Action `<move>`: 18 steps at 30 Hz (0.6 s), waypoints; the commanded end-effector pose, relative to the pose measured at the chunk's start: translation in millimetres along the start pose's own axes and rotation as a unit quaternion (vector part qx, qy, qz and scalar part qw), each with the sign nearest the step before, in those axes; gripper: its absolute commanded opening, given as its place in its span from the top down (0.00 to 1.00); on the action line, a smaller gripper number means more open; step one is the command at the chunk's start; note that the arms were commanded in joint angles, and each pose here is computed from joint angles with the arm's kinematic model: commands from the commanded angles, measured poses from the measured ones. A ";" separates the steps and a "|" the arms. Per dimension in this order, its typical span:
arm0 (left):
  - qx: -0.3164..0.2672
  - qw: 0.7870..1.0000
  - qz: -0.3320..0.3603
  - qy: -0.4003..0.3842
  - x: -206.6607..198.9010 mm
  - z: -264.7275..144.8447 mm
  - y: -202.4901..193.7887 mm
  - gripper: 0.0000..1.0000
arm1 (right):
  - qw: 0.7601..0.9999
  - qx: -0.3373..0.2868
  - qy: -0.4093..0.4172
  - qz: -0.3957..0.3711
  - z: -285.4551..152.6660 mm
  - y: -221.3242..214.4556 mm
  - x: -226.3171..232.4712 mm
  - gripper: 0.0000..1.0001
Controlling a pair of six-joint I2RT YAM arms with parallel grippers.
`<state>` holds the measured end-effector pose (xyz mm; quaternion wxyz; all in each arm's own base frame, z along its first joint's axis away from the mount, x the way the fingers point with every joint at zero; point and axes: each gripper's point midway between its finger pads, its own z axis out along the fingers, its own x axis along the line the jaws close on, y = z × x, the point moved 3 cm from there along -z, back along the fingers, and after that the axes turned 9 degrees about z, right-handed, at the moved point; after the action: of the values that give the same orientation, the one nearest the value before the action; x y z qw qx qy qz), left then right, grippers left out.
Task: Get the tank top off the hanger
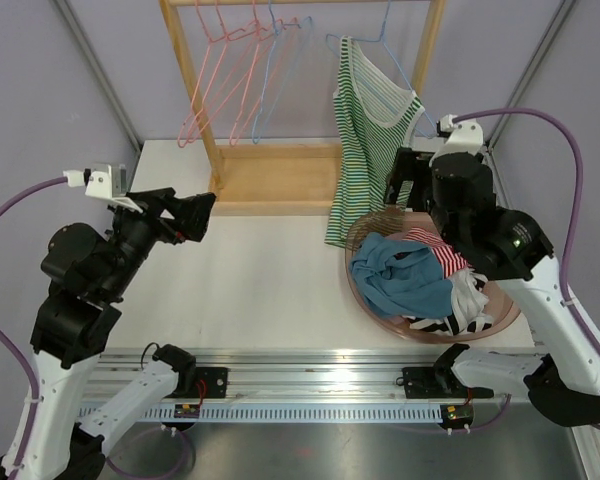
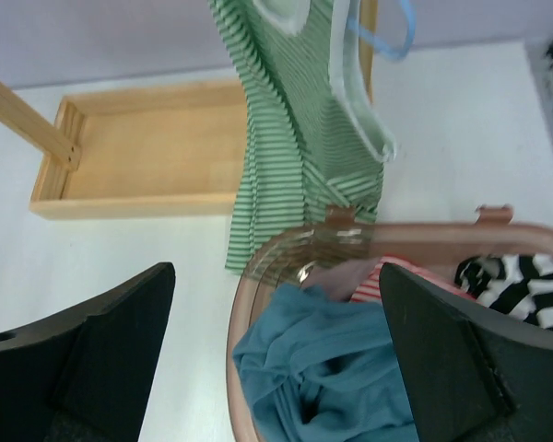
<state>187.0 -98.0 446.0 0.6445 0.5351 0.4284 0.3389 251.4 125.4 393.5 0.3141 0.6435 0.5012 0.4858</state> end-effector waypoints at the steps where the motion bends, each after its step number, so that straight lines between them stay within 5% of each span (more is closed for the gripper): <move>1: 0.017 0.999 0.014 0.031 11.3 -9.9 -9.4 0.01 | 0.997 -0.036 -0.028 -0.068 5.6 37.9 -2.0 0.01; 18: 0.034 0.999 0.018 0.031 21.7 -32.4 -65.2 0.01 | 0.986 -0.061 0.078 -0.137 120.1 148.7 22.0 0.02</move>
<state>162.8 -80.7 374.8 0.6059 0.5568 0.4565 0.3384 404.4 106.9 480.9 0.3883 0.5648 0.5368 0.4919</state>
